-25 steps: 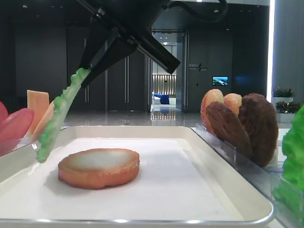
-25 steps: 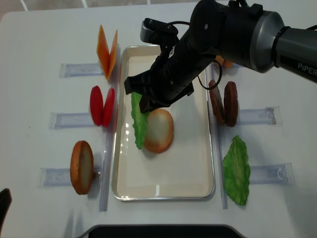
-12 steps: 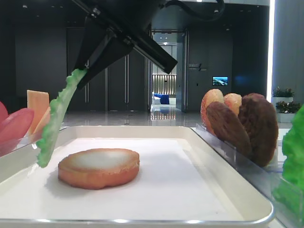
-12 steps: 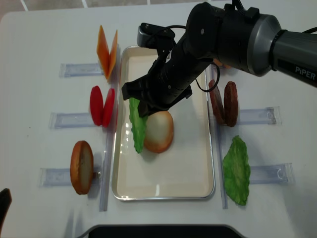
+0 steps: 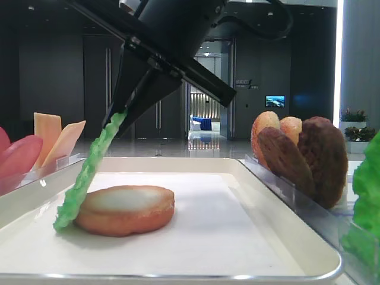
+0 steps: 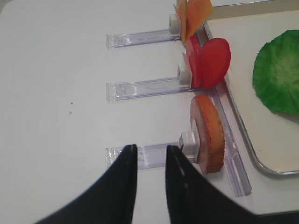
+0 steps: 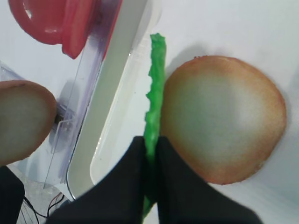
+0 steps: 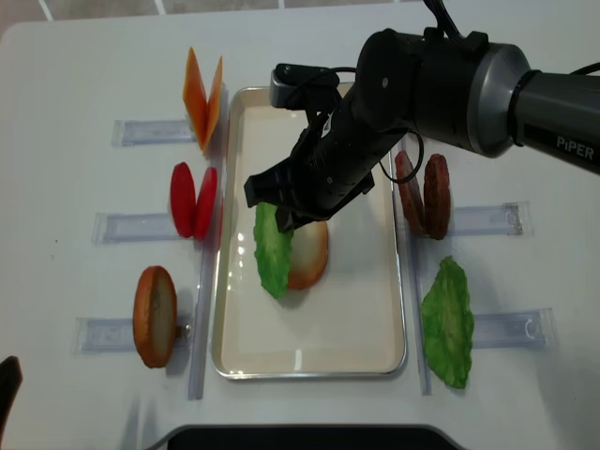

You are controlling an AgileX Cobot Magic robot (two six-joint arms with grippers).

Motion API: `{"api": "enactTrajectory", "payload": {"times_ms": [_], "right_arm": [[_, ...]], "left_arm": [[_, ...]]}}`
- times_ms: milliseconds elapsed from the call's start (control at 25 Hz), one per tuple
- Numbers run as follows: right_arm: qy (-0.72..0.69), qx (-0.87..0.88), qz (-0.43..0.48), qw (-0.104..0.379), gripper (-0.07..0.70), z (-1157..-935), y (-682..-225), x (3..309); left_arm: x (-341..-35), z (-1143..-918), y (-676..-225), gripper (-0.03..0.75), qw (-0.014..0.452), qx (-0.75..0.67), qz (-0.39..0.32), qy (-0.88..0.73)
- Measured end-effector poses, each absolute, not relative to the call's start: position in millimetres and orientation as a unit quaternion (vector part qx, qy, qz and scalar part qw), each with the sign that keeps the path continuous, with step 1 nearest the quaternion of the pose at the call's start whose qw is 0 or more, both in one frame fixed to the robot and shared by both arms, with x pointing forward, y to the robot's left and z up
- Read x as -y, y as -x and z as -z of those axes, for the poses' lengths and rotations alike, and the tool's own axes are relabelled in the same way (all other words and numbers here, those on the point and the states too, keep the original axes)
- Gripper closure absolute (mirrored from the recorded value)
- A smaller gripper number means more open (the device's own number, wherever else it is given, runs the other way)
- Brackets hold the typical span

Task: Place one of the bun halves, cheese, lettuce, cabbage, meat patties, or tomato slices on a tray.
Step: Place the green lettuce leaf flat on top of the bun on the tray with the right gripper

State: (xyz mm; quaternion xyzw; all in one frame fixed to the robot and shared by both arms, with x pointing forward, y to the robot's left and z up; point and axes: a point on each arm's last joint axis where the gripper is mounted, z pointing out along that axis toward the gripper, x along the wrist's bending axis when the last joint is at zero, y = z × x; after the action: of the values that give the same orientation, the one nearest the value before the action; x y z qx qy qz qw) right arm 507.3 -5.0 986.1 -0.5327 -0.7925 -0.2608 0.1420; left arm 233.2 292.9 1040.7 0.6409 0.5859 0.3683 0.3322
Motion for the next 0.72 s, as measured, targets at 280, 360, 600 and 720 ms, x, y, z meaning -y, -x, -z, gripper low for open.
{"api": "enactTrajectory", "payload": {"times_ms": [280, 360, 600, 720], "right_arm": [[0.548, 0.786, 0.248, 0.142, 0.608, -984.9, -519.3, 20.9], [0.549, 0.786, 0.247, 0.142, 0.608, -984.8, -520.0, 22.1], [0.545, 0.788, 0.246, 0.143, 0.608, -984.8, -517.7, 19.8], [0.545, 0.788, 0.246, 0.143, 0.608, -984.8, -517.7, 19.8]], "left_arm": [[-292.9, -1040.7, -233.2, 0.557, 0.332, -0.586, -0.368, -0.641], [-292.9, -1040.7, -233.2, 0.557, 0.332, -0.586, -0.368, -0.641], [-292.9, -1040.7, -233.2, 0.557, 0.332, -0.586, -0.368, -0.641], [-292.9, -1040.7, -233.2, 0.557, 0.332, -0.586, -0.368, -0.641]]}}
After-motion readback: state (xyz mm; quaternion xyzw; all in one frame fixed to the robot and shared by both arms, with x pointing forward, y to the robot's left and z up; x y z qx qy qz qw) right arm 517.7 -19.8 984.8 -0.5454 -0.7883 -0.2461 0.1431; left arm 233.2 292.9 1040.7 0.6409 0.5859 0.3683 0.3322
